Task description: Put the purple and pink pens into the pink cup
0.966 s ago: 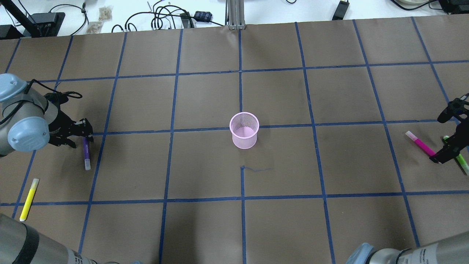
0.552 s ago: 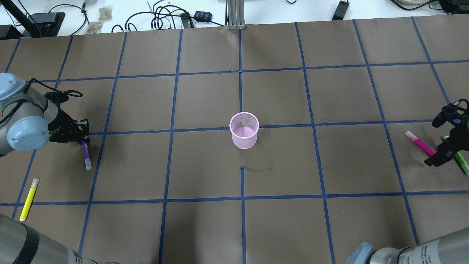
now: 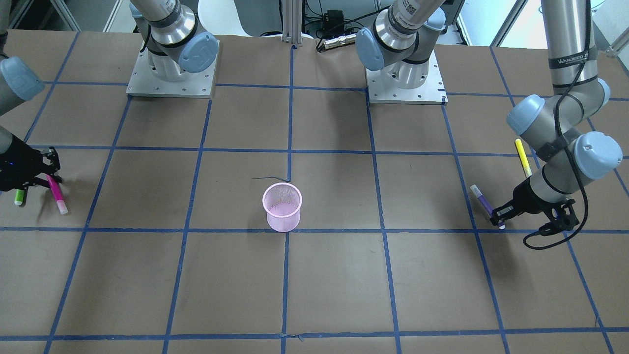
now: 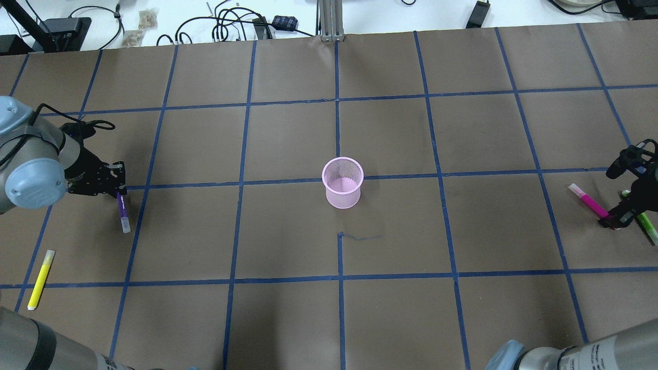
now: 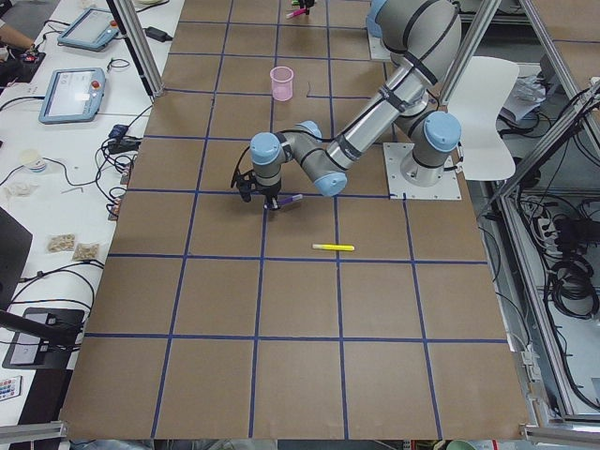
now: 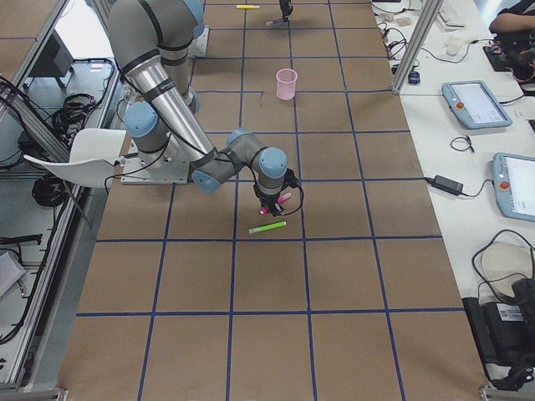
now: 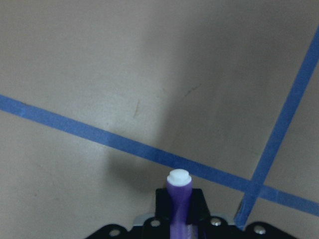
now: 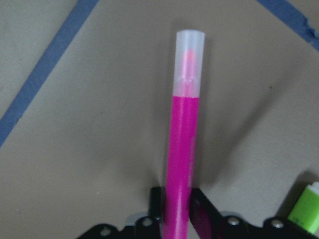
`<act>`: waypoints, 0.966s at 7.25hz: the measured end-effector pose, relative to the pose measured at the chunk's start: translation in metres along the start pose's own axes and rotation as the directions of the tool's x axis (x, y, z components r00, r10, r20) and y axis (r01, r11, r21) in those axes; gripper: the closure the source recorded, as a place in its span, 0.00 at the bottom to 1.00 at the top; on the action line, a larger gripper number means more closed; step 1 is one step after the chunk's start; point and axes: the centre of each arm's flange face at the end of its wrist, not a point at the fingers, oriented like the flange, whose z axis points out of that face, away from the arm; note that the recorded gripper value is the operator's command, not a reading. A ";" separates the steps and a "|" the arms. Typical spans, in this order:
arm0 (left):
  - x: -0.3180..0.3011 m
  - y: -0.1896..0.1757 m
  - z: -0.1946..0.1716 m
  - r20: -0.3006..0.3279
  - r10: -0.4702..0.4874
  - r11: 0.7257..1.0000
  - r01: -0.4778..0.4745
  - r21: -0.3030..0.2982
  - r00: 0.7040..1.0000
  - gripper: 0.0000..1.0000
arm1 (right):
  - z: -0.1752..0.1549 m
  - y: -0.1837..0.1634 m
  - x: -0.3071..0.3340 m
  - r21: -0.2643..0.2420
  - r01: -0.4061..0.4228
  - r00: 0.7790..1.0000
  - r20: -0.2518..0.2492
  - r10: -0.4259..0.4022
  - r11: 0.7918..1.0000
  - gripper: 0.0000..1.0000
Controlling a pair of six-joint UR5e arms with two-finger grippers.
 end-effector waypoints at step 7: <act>0.053 0.003 -0.049 -0.009 0.071 0.996 -0.071 -0.053 0.997 1.00 | -0.120 -0.105 -0.058 -0.072 0.178 0.958 -0.216 -0.189 0.981 1.00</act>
